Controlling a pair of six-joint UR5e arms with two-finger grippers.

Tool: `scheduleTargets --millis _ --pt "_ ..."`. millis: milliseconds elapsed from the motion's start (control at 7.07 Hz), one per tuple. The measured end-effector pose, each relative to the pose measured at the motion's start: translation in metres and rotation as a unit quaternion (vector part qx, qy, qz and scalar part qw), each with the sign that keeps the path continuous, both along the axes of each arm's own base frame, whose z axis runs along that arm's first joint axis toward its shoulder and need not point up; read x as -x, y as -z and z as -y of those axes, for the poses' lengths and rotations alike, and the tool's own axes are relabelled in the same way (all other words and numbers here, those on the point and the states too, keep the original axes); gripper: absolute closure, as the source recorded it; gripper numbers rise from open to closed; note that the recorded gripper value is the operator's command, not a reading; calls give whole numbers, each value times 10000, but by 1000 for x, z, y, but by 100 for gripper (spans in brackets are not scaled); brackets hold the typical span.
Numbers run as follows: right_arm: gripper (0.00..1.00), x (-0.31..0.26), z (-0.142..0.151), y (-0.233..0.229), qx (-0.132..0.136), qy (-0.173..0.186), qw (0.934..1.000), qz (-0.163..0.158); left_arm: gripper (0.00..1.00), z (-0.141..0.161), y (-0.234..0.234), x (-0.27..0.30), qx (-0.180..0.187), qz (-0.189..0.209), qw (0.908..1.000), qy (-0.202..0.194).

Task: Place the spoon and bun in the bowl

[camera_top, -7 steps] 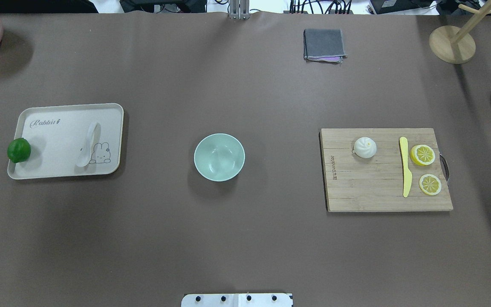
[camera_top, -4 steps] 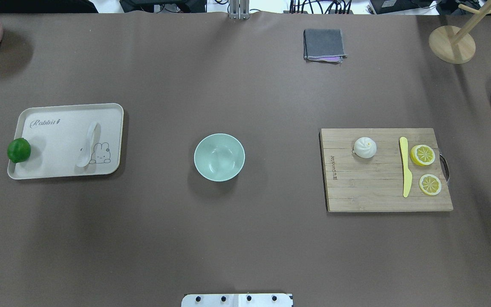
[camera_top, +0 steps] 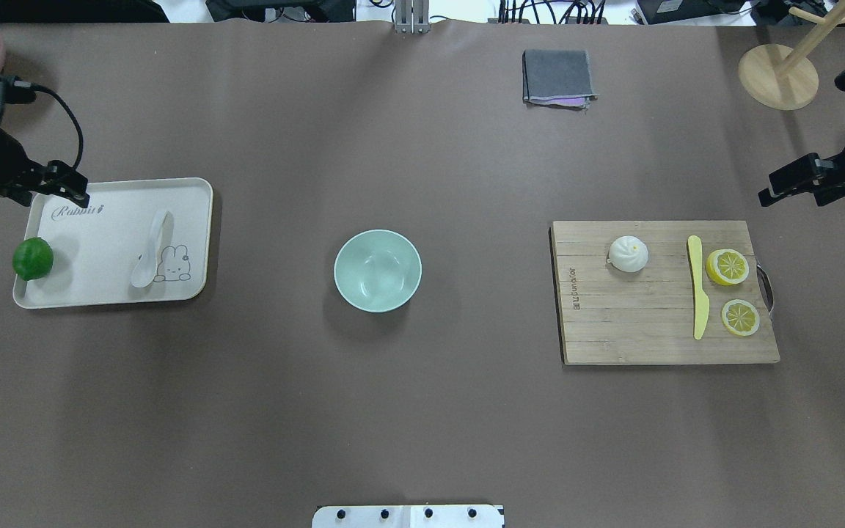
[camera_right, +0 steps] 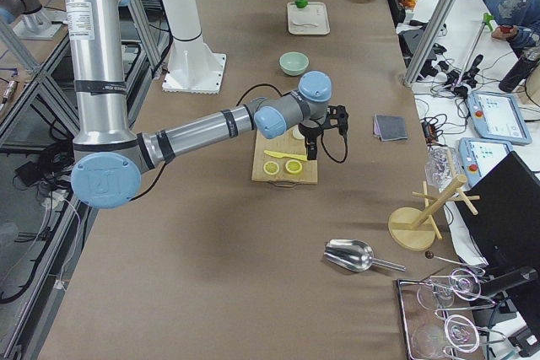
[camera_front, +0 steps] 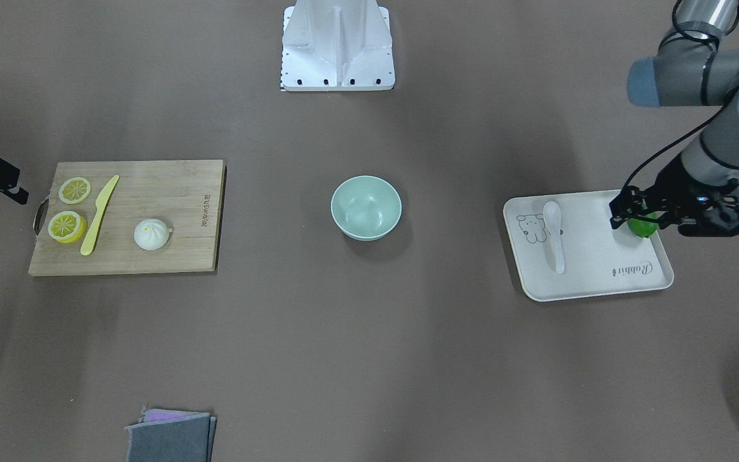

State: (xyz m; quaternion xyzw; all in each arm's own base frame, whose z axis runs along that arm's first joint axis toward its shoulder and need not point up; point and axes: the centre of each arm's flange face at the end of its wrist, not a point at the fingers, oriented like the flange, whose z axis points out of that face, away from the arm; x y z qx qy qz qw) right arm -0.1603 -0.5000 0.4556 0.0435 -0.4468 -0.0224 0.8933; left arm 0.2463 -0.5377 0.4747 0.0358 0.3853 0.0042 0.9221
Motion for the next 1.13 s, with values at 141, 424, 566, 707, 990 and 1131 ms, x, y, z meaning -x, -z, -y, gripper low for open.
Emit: scheduleTargets --millis 141,424,566,707,990,1131 --pt "0 22 2 13 70 -24 10000 22 19 3 4 -30 33 49 10000 -62" --pt "0 56 -1 29 154 -68 9999 -21 26 11 10 -78 28 121 9995 -278" --pt "0 65 -2 33 156 -58 9999 -28 31 10 10 -97 0 176 9991 -383" --pt "0 69 -3 34 155 -43 9999 -30 47 6 9 -111 -27 228 9987 -463" --pt "0 72 -4 35 159 -30 9999 -34 100 1 3 -122 -54 328 9981 -525" --pt "0 72 -4 35 156 -26 9999 -33 100 0 0 -123 -50 353 9980 -531"
